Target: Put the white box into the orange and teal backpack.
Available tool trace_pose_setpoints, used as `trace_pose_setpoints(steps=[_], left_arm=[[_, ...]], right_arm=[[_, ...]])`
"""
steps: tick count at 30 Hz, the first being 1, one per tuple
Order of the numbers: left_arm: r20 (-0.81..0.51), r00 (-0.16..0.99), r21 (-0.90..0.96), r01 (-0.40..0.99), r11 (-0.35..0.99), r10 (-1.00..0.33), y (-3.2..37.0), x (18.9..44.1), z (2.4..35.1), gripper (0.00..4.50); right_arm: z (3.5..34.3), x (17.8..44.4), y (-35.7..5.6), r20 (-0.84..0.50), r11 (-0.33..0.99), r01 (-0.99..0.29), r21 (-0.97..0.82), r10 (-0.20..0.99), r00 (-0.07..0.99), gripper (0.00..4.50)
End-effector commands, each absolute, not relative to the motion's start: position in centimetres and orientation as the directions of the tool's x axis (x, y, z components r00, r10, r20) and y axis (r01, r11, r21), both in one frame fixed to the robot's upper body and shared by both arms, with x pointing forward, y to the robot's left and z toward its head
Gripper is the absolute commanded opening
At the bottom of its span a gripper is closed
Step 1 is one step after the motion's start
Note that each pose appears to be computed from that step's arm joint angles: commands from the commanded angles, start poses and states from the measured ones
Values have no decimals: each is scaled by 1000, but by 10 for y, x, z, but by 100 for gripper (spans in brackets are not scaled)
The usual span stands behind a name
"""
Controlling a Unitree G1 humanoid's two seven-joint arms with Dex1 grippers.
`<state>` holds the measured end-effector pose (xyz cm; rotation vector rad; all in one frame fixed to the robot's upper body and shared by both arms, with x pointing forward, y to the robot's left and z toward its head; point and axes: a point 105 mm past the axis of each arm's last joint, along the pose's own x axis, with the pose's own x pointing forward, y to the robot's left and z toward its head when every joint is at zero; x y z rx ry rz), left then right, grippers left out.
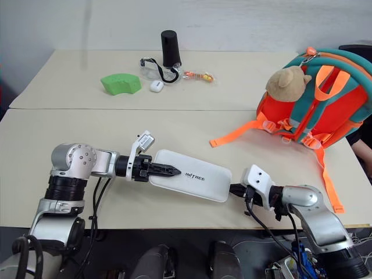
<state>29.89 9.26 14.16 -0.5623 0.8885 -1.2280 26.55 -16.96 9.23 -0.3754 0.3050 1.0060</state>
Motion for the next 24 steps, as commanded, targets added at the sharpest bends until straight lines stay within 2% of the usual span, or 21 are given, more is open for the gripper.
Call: trace_pose_setpoints(steps=[1, 4, 7, 13, 18, 21, 24], left_arm=[[-172, 110, -685, 701, 199, -979, 105, 299, 178, 124], [-153, 138, -511, 837, 198, -978, 125, 293, 200, 124], [-141, 131, -369, 913, 175, -981, 139, 280, 220, 124], [-85, 129, -193, 971, 143, -988, 153, 255, 259, 124], [-36, 104, -132, 985, 108, -994, 147, 242, 275, 124], [-23, 102, -116, 988, 104, -995, 141, 241, 278, 124], [-8, 95, -110, 989, 96, -995, 136, 240, 281, 124]], right_arm=[[129, 268, -197, -309, 594, -787, -167, 726, 614, 0], [157, 272, -242, -227, 738, -662, -129, 628, 744, 0], [182, 271, -283, -157, 829, -558, -40, 546, 823, 57], [213, 273, -344, -45, 902, -416, 118, 424, 905, 262], [227, 296, -348, 21, 890, -428, 159, 430, 903, 437], [239, 314, -341, 61, 880, -446, 165, 442, 895, 444], [242, 329, -322, 75, 831, -519, 198, 515, 854, 444]])
